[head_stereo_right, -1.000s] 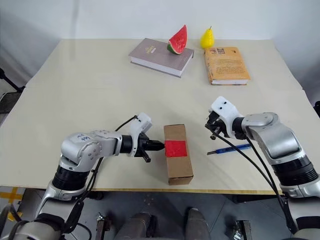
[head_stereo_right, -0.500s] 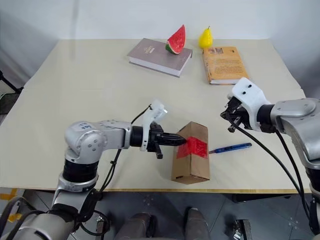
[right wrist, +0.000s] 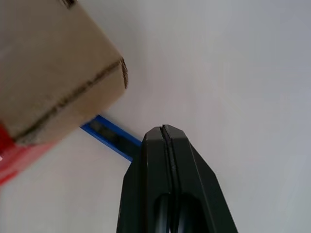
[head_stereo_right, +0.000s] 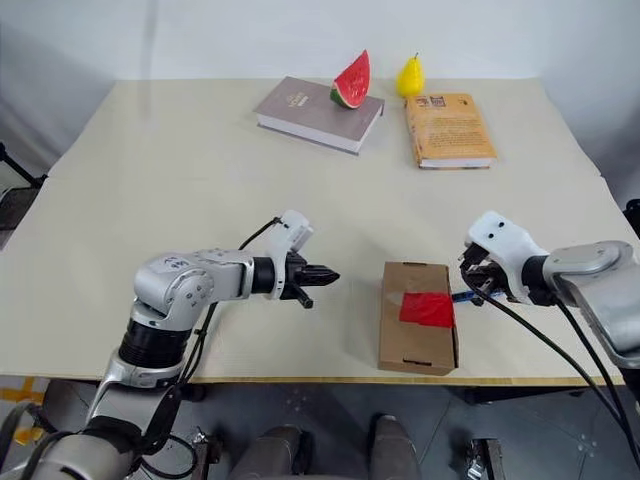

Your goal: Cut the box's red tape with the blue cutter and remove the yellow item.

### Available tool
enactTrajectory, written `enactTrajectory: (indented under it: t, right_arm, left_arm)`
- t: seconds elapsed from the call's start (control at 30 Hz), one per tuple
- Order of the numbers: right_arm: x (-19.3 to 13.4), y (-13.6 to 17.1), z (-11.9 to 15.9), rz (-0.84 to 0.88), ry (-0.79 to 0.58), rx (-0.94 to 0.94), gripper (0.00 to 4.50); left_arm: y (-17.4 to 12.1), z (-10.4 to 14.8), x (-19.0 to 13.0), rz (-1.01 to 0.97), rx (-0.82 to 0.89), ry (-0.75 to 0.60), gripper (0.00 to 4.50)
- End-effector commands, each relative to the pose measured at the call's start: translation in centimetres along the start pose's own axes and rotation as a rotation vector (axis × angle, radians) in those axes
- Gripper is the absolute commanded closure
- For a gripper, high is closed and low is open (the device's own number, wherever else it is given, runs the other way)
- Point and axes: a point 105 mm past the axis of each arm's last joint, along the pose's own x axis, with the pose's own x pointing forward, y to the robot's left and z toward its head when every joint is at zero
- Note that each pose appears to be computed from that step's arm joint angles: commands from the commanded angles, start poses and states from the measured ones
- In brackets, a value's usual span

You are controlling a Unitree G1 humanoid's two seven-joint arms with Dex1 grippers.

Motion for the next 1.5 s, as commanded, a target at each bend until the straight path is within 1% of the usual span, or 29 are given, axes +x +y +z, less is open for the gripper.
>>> enactTrajectory:
  t: [0.03,0.17,0.33,0.43,0.53,0.67,0.83,0.97,1.13,1.23,1.4,1.5]
  right_arm:
    - [-1.4,0.9,1.6,0.042,-0.058,-0.013,4.48]
    - [-2.6,3.3,2.5,0.167,-0.075,-0.022,4.48]
    - [-2.4,6.1,2.3,0.317,-0.056,-0.048,4.48]
    - [-1.6,6.5,2.9,0.326,-0.081,-0.059,4.48]
    - [-1.1,7.2,3.9,0.367,-0.123,-0.072,4.48]
    - [-0.4,7.9,5.5,0.404,-0.177,-0.083,4.48]
    - [0.5,8.0,7.5,0.413,-0.238,-0.109,4.48]
    - [1.5,8.4,9.8,0.444,-0.299,-0.152,4.48]
    - [2.3,9.0,11.4,0.491,-0.338,-0.185,4.48]
    - [3.1,10.1,12.2,0.548,-0.355,-0.21,4.48]
    - [4.0,11.1,12.6,0.598,-0.358,-0.235,4.48]
    - [4.9,11.3,13.3,0.596,-0.372,-0.248,4.48]
  left_arm:
    - [-1.7,0.4,0.6,-0.065,0.062,-0.012,4.5]
    - [-3.3,1.0,1.8,-0.129,0.064,-0.03,4.5]
    - [-5.7,2.1,3.6,-0.227,0.083,-0.062,4.5]
    - [-6.1,3.0,3.9,-0.235,0.077,-0.094,4.5]
    - [-5.9,3.9,3.3,-0.229,0.045,-0.137,4.5]
    - [-4.8,4.2,2.0,-0.18,0.012,-0.17,4.5]
    - [-3.2,3.6,0.2,-0.094,-0.017,-0.16,4.5]
    - [-2.3,1.4,-1.7,-0.042,-0.022,-0.082,4.5]
    - [-0.7,-0.2,-3.6,0.048,-0.037,-0.034,4.5]
    - [1.3,-1.2,-5.2,0.142,-0.052,-0.022,4.5]
    - [2.8,-0.9,-6.1,0.203,-0.051,-0.043,4.5]
    - [3.7,-0.7,-6.8,0.242,-0.056,-0.059,4.5]
